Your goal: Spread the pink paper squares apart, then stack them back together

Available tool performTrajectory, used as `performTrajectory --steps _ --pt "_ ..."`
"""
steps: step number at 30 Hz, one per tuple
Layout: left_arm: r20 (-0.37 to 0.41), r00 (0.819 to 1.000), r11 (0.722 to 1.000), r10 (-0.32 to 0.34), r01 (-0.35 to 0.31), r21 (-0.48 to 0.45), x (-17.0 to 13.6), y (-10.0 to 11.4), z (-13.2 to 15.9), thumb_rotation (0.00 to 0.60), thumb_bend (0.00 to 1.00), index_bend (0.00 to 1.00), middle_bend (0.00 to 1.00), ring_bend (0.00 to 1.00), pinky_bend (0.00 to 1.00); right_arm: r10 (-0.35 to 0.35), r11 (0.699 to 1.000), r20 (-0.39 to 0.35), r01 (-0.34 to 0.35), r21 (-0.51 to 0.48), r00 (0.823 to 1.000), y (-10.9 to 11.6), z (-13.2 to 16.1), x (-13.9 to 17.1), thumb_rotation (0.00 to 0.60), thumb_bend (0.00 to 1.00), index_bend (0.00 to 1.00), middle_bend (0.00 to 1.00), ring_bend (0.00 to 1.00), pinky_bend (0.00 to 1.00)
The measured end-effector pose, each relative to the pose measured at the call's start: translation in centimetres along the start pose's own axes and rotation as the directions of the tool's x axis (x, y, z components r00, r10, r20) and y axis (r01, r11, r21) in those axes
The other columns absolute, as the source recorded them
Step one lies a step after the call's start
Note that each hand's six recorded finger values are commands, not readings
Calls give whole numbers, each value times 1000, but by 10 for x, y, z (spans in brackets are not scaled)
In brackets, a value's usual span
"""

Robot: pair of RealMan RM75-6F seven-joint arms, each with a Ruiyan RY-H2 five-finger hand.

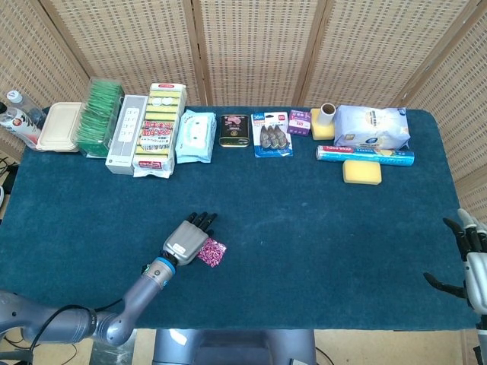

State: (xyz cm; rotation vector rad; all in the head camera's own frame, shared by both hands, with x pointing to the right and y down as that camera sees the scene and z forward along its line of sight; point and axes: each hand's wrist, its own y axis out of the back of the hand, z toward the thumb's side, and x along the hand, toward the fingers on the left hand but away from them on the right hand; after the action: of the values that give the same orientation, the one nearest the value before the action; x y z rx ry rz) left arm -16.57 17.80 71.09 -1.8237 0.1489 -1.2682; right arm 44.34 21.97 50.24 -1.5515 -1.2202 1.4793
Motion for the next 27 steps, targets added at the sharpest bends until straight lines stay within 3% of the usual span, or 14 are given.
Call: performTrajectory --steps 8,15,21,27 --pt "-7 1000 1000 9 -9 -8 -6 6 -3 600 162 136 0 31 110 3 1000 0 -3 3 1000 -1 0 0 600 8 102 0 0 0" --pt "-30 998 997 63 -64 -41 -26 29 -12 600 140 11 0 31 110 -1 1000 -1 1 3 1000 0 1 1 600 8 102 0 0 0" --pt "-98 984 986 147 -154 -63 -65 54 -43 600 113 0 0 20 110 -6 1000 2 6 9 1000 0 1 2 600 8 102 0 0 0" --pt "-192 960 970 202 -223 -94 -116 50 -81 600 108 0 0 1 110 -1 1000 -1 1 25 1000 -3 2 2 600 9 102 0 0 0"
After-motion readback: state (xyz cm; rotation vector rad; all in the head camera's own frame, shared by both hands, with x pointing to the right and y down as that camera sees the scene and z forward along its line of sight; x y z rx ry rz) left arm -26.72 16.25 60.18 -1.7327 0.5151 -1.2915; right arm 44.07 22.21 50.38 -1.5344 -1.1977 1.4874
